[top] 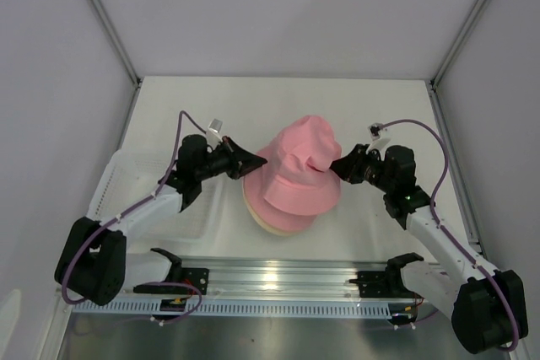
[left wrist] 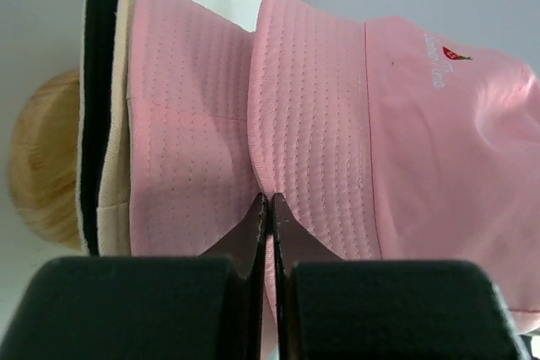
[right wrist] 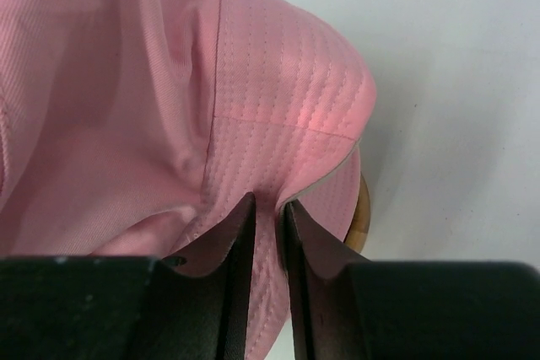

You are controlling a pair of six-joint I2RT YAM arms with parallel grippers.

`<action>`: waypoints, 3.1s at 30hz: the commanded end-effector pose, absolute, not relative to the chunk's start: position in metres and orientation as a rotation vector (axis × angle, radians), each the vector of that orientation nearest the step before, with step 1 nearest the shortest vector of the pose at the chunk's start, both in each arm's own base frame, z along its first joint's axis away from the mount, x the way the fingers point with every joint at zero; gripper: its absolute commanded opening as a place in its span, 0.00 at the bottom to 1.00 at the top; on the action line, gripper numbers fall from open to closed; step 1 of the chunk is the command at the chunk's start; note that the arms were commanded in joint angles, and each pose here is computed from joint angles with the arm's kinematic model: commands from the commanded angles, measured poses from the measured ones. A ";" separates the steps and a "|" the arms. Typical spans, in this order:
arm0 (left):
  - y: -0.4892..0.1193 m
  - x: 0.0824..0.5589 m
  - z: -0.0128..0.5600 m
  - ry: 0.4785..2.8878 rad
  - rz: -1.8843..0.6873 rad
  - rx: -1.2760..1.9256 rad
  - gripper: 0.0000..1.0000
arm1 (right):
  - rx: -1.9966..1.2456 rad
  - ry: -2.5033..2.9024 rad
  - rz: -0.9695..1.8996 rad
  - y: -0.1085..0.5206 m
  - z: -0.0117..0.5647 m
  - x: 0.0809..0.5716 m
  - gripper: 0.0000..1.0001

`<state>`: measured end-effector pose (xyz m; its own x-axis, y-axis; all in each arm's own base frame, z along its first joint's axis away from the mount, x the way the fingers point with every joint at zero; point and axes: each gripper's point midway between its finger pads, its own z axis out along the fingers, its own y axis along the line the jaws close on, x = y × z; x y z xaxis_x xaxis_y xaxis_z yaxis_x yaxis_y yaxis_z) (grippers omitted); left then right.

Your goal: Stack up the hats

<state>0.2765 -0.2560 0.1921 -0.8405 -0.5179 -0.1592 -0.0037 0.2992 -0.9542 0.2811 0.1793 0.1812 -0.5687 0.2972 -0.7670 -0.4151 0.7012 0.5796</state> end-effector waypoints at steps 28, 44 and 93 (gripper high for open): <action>-0.192 0.257 0.171 2.239 -0.684 -0.083 0.01 | 0.095 2.044 0.823 0.171 0.108 0.260 0.12; -0.180 0.248 0.163 2.207 -0.619 -0.137 0.01 | 0.370 2.053 0.746 0.151 0.148 0.262 0.54; -0.187 0.211 0.167 2.165 -0.579 -0.128 0.01 | 0.534 1.611 1.407 0.184 0.238 0.231 0.43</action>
